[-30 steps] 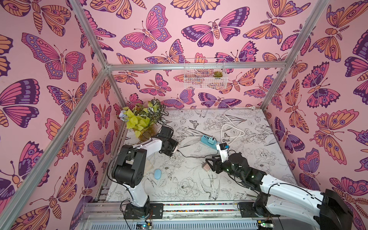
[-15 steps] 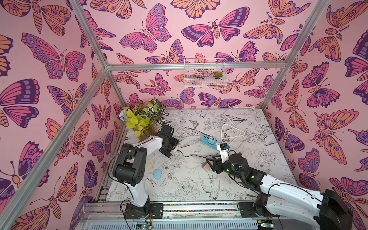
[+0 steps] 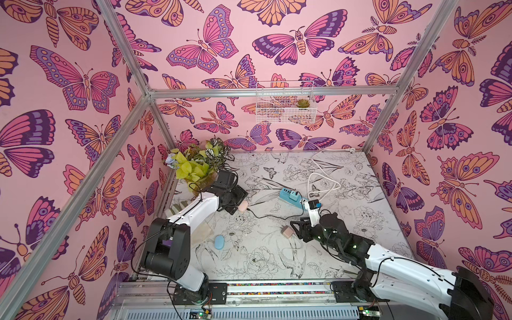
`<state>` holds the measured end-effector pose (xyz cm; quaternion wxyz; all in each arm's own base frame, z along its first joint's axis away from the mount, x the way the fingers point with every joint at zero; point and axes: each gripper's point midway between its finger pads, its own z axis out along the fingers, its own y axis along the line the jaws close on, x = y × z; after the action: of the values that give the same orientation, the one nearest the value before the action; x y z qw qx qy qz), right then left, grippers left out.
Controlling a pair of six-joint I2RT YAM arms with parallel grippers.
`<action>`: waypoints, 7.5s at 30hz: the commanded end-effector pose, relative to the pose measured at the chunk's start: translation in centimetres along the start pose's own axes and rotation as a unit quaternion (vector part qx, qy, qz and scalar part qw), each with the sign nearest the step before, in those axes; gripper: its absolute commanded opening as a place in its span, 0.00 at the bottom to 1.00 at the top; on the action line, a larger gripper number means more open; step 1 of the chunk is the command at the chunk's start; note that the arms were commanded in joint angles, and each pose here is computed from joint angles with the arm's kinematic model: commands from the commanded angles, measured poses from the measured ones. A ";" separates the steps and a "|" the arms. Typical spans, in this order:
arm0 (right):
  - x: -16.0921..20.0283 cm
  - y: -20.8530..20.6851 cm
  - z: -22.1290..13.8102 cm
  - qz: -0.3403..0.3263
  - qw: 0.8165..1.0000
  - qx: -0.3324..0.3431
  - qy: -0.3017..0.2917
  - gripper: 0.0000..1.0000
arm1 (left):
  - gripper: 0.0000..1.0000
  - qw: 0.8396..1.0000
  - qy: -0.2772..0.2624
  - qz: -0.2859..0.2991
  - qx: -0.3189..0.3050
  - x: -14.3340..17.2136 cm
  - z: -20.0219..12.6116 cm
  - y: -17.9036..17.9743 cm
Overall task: Charge the bluetooth headset
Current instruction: Place the bluetooth headset at the center of the board, then pick up the plug from the center of the board.
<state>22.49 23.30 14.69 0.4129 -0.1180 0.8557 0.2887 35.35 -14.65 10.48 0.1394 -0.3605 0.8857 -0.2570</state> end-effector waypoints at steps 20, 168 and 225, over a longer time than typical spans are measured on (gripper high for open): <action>0.4 -1.6 -0.4 -0.003 0.979 0.087 0.187 0.68 | 0.69 0.954 0.086 0.285 0.045 12.6 -4.0 -0.4; -2.0 6.6 6.0 0.297 0.929 -0.123 0.183 0.23 | 0.44 0.914 0.009 0.338 0.226 18.0 -5.2 -8.1; -4.8 4.4 -1.2 -0.069 0.995 -0.067 0.020 0.68 | 0.19 0.949 0.121 0.124 0.262 14.1 -5.1 -7.0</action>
<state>22.60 26.63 20.01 0.3414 -0.1249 0.8438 0.3949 27.87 -26.74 17.15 0.1970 -0.1670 0.8329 -0.4895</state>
